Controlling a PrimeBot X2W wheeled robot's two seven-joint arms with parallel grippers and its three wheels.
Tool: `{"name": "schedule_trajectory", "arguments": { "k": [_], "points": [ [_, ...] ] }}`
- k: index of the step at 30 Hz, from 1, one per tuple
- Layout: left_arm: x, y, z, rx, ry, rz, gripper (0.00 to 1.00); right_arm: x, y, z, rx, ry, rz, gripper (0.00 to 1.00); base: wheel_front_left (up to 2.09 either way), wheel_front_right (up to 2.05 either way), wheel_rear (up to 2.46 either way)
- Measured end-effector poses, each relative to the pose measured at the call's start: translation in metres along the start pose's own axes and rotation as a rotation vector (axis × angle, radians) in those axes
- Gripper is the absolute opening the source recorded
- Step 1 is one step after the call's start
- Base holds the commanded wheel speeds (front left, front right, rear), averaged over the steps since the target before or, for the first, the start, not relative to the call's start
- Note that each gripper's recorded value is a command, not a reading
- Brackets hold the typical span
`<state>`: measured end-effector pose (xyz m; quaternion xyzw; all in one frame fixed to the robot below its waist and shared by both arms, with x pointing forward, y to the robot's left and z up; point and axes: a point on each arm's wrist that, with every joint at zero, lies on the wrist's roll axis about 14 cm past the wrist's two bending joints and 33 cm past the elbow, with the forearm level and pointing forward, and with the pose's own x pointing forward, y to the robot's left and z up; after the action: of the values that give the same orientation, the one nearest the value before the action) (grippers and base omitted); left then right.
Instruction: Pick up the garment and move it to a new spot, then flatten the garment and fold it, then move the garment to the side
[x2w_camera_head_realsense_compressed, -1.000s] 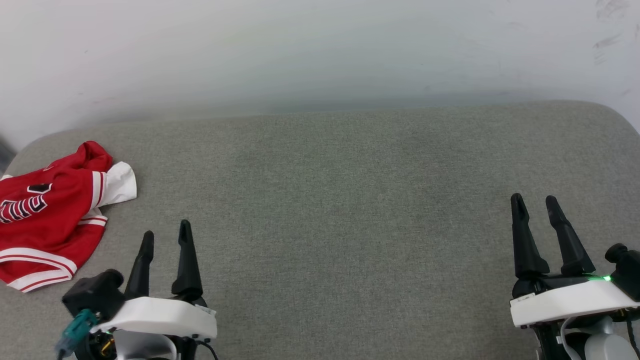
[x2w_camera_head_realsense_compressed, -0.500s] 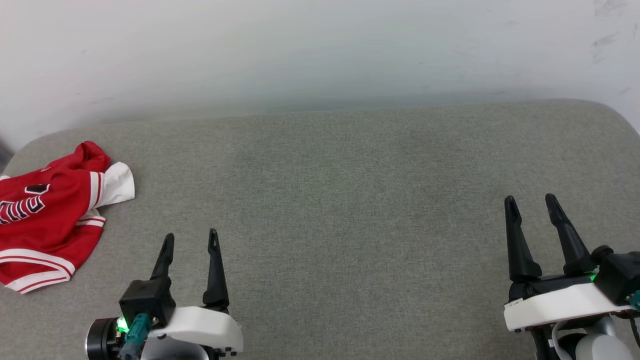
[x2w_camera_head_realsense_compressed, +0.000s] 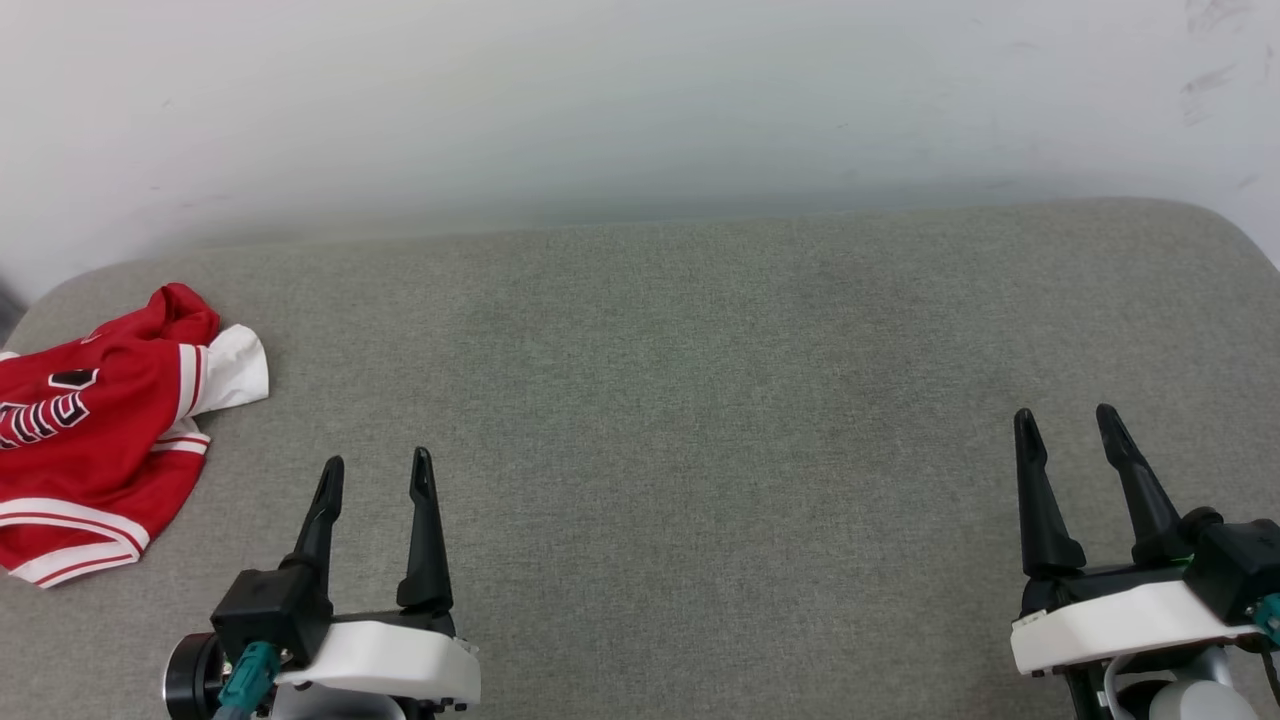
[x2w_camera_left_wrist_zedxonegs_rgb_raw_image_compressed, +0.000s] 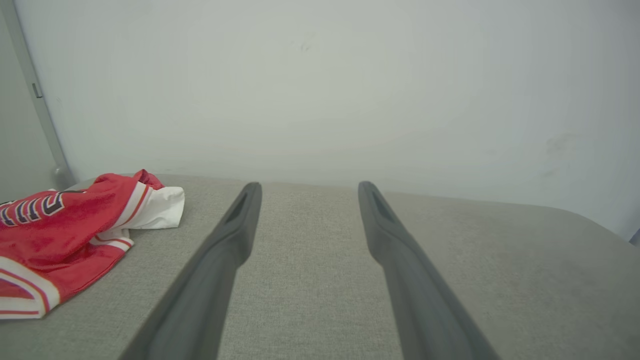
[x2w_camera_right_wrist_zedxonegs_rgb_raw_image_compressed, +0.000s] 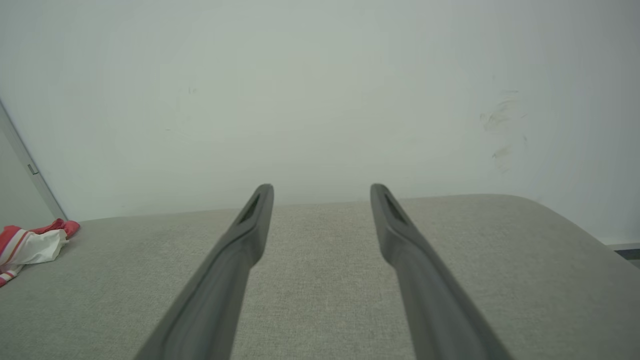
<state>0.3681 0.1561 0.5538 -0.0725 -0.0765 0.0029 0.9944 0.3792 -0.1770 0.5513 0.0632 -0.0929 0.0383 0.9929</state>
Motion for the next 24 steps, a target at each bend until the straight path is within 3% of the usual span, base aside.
{"name": "schedule_trajectory", "arguments": {
  "k": [11, 24],
  "points": [
    [-0.004, 0.005, 0.004, -0.074, -0.041, -0.057, 1.00, -0.001, -0.005, -0.004, 0.013, -0.004, -0.017, 1.00, 0.00, 0.00, 0.00],
    [-0.007, 0.009, -0.008, -0.002, -0.029, -0.105, 1.00, -0.001, -0.003, -0.009, -0.041, 0.001, -0.003, 1.00, 0.00, 0.00, 0.00]
  ]
}}
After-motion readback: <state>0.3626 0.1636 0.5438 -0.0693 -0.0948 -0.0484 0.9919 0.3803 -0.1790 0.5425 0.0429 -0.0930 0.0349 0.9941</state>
